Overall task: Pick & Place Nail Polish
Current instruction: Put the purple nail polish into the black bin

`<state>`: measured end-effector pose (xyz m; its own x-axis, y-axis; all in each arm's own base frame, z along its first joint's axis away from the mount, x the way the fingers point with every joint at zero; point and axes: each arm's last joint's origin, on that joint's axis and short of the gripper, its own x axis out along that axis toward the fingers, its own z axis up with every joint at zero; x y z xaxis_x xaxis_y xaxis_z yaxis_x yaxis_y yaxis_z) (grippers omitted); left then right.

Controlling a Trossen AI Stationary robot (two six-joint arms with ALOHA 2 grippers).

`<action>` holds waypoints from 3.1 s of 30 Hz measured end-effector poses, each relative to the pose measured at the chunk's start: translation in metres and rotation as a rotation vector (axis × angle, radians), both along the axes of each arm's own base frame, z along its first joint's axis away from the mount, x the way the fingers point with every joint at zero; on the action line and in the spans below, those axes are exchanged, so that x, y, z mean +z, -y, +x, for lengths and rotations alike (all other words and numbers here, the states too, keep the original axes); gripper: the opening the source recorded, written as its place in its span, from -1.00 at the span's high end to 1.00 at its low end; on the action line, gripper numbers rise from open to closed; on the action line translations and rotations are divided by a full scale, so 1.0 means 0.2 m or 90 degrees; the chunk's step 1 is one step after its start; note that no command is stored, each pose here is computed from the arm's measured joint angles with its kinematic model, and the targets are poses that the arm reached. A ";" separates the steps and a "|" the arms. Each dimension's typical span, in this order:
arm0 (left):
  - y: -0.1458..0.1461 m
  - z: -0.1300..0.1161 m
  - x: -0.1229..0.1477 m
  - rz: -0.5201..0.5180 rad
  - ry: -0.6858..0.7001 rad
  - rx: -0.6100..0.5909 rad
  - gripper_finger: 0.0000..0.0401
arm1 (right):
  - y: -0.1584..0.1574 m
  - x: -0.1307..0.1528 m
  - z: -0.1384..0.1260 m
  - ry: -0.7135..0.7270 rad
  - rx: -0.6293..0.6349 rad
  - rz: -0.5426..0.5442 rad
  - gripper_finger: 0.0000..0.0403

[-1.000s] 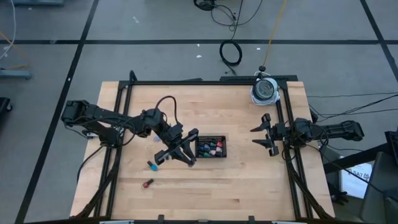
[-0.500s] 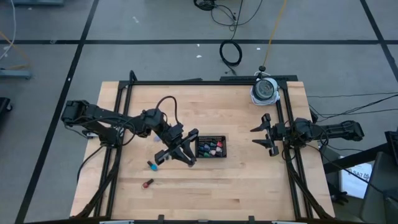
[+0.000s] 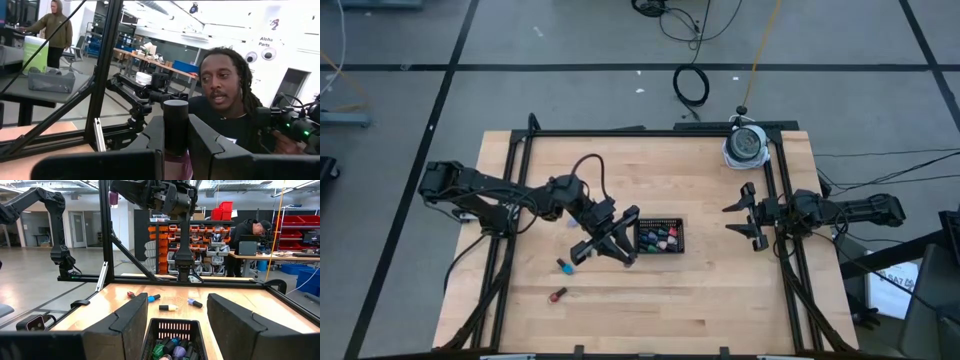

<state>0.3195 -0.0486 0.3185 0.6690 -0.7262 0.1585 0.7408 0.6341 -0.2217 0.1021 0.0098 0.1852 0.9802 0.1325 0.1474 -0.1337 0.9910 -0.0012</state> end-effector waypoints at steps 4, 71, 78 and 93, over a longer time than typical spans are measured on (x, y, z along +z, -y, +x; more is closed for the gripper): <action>0.00 0.00 -0.01 -0.001 -0.010 0.012 0.81 | 0.00 0.00 0.00 0.000 0.000 0.000 0.04; -0.08 0.04 -0.23 0.151 -0.237 0.420 0.81 | 0.00 0.00 0.00 0.000 0.000 0.000 0.04; -0.13 0.13 -0.31 0.179 -0.354 0.471 0.81 | 0.00 0.00 0.00 0.000 0.000 0.000 0.04; -0.18 0.44 -0.53 0.273 -0.572 0.422 0.81 | 0.00 0.00 0.00 0.000 0.000 0.000 0.04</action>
<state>0.4078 -0.0124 0.2127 0.6802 -0.0775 -0.7289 -0.0700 0.9830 -0.1699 0.1021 0.0098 0.1852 0.9801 0.1325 0.1476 -0.1338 0.9910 -0.0013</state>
